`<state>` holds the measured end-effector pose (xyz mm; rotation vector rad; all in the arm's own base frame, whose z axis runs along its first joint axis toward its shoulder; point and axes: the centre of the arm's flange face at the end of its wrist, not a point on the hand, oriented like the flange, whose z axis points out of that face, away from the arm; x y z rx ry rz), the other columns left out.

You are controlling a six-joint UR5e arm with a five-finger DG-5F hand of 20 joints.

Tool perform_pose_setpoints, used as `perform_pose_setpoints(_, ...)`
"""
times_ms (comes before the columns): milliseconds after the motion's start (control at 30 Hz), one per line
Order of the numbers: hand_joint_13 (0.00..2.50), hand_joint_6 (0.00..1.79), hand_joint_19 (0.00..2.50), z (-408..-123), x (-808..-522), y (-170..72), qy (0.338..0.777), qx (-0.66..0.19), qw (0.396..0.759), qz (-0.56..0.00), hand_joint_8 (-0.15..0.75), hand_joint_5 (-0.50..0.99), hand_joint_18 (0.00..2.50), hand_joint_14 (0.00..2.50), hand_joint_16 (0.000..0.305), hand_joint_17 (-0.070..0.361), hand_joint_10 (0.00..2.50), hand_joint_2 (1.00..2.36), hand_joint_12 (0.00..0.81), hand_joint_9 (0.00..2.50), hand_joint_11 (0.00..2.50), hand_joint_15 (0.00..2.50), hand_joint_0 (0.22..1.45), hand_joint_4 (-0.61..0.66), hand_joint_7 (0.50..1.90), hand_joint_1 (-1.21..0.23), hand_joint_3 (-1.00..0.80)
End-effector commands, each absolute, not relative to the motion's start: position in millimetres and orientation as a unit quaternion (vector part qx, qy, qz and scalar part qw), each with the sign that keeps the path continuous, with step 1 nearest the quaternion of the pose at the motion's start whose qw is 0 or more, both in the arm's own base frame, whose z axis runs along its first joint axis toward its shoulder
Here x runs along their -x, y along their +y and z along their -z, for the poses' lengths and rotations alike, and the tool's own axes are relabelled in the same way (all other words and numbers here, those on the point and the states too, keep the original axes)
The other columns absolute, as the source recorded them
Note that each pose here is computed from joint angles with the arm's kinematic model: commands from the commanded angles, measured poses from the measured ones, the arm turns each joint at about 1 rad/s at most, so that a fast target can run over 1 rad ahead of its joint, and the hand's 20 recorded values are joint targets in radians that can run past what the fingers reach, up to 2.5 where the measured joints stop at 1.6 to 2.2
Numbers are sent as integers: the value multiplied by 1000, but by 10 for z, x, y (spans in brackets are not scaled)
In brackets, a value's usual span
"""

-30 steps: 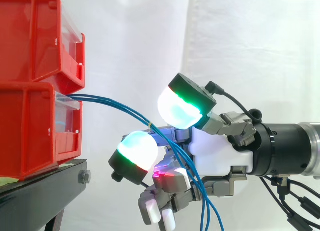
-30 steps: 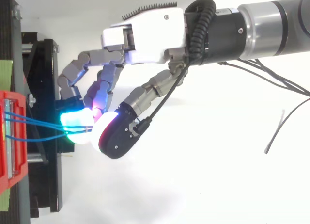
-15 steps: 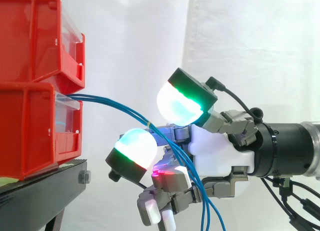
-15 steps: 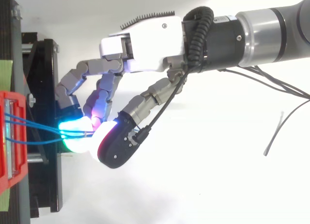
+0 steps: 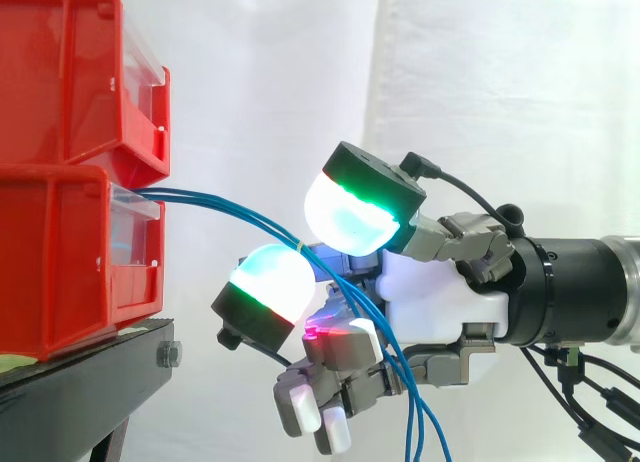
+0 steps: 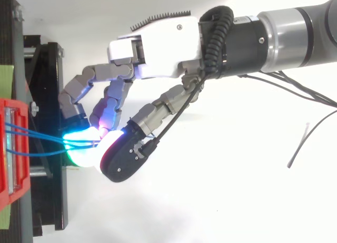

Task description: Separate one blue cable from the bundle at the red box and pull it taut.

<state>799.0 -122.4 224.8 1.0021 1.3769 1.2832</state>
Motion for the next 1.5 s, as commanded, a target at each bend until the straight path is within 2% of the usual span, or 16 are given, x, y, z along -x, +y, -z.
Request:
perform_pose_setpoints(0,803,658,893,-2262,-7982,-1234,566,-412,483,-526,274,-141,612,30,52,118,28,1008,377,1093,1005,760,599,54,1146,-677,-379)
perform_pose_setpoints(67,810,662,900,-2262,-7982,-1234,566,-412,483,-526,264,-142,615,29,52,117,29,1010,377,1130,1132,780,600,50,1151,-689,-348)
perform_pose_setpoints(167,816,665,909,-2263,-7979,-1259,564,-413,484,-526,264,-142,613,29,52,117,29,1010,377,1137,1181,788,601,54,1150,-700,-347)
perform_pose_setpoints(300,820,669,907,-2262,-7975,-1269,564,-415,482,-527,262,-143,622,29,52,118,29,1004,383,1135,1181,782,577,58,1144,-707,-452)
perform_pose_setpoints(400,839,687,897,-2263,-7975,-1282,563,-416,482,-527,265,-143,639,29,52,118,31,1000,380,1148,1162,783,581,62,1112,-589,-500)
perform_pose_setpoints(533,849,694,910,-2263,-7978,-1272,561,-418,481,-528,264,-143,646,29,52,116,29,1008,377,1160,1168,786,620,54,1097,-509,-398)
perform_pose_setpoints(600,848,693,918,-2263,-7980,-1260,561,-418,481,-529,263,-144,646,30,52,116,29,1013,377,1160,1177,787,624,56,1101,-557,-333)
perform_pose_setpoints(633,850,691,918,-2263,-7980,-1262,561,-418,481,-528,263,-146,646,29,52,117,29,1015,379,1147,1173,791,618,57,1101,-626,-277)
perform_pose_setpoints(800,840,734,918,-2262,-7980,-1249,562,-418,480,-528,260,-171,644,29,52,117,29,1017,378,1115,1161,790,629,52,1097,-736,-214)
perform_pose_setpoints(1033,835,829,870,-2255,-7977,-1249,562,-418,480,-528,248,-199,693,29,51,116,27,1013,375,1070,1196,774,703,53,877,-839,-329)
perform_pose_setpoints(1067,837,841,859,-2255,-7979,-1237,562,-418,479,-528,252,-204,703,29,51,115,29,1011,376,1062,1195,772,723,42,926,-873,-363)
perform_pose_setpoints(1167,840,886,830,-2255,-7977,-1249,562,-418,480,-528,247,-208,730,29,51,115,26,1005,374,1064,1208,769,752,32,896,-893,-437)
perform_pose_setpoints(1233,852,910,828,-2255,-7979,-1237,562,-418,479,-529,256,-204,753,28,51,114,26,1000,372,1098,1227,765,773,26,1009,-891,-500)
perform_pose_setpoints(1267,858,914,828,-2255,-7979,-1237,562,-418,479,-529,257,-199,757,30,50,114,23,1000,373,1105,1238,759,776,28,1015,-891,-500)
perform_pose_setpoints(1400,871,913,850,-2255,-7979,-1235,562,-418,478,-530,259,-185,768,30,50,112,27,1000,371,1141,1264,767,660,63,1018,-860,-500)
perform_pose_setpoints(1467,885,905,865,-2255,-7979,-1235,562,-419,478,-530,273,-180,778,30,52,117,26,1000,385,1168,1266,779,551,74,1014,-815,-500)
